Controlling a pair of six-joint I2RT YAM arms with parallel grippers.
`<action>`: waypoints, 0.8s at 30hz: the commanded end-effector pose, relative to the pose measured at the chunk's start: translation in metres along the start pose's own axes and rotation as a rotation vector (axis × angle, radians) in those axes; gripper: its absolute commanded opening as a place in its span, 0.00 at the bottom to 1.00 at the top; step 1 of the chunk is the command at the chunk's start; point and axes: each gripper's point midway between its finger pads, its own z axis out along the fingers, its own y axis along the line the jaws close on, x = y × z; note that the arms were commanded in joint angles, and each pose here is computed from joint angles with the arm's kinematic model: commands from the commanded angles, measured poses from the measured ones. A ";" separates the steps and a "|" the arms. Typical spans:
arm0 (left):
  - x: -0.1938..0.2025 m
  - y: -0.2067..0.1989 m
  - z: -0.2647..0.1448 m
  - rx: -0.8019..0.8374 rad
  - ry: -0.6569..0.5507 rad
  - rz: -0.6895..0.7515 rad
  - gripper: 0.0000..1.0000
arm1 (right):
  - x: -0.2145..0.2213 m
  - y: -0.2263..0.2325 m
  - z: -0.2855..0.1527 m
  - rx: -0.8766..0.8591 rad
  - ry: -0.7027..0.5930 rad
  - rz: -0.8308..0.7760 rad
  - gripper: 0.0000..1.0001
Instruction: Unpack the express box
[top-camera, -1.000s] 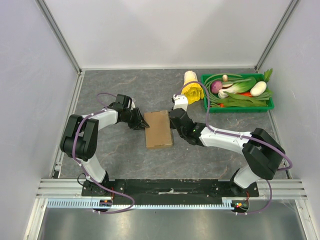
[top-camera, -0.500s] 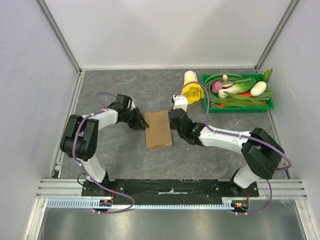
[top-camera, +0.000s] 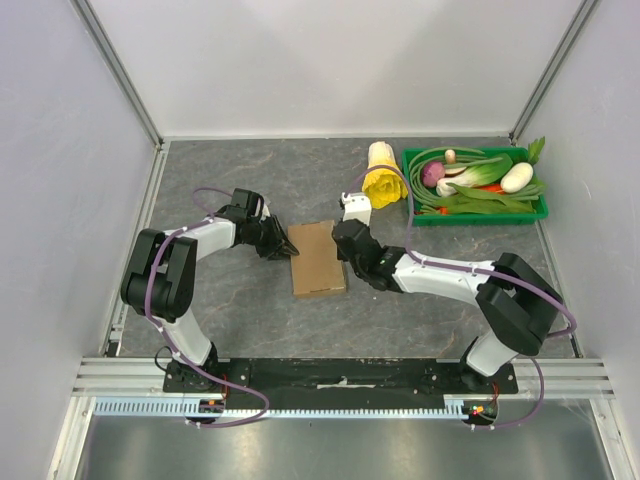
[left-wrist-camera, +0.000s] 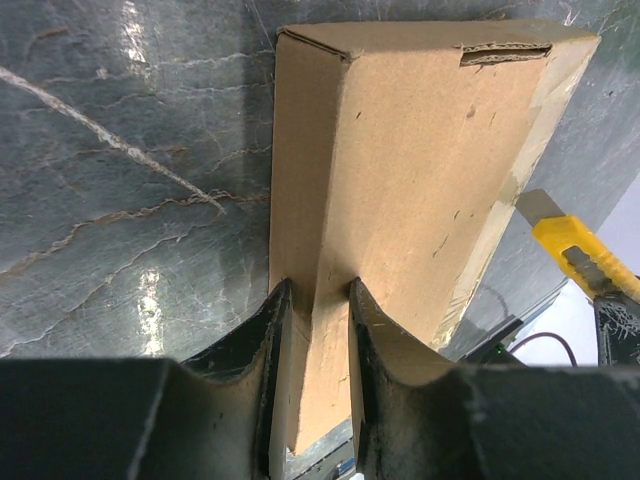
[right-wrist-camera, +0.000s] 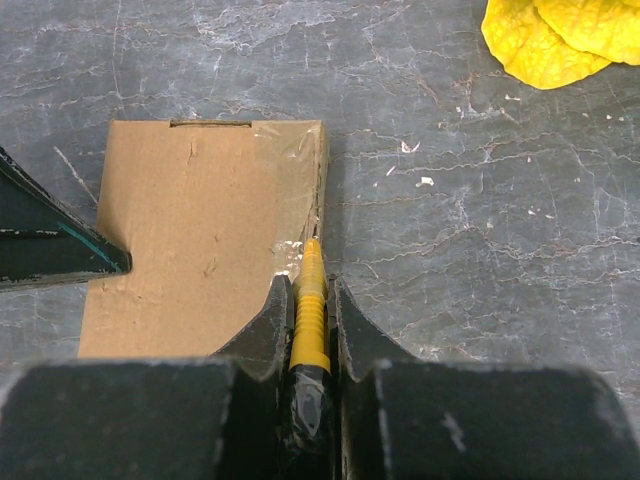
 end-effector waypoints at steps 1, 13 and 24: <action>0.011 0.025 0.009 -0.096 0.021 -0.064 0.25 | -0.002 0.008 -0.003 0.008 -0.002 -0.015 0.00; 0.012 0.023 0.009 -0.095 0.009 -0.122 0.27 | 0.006 0.004 -0.008 0.010 0.029 -0.047 0.00; 0.020 0.027 0.013 -0.089 0.014 -0.229 0.25 | 0.017 0.007 -0.027 0.005 0.084 -0.060 0.00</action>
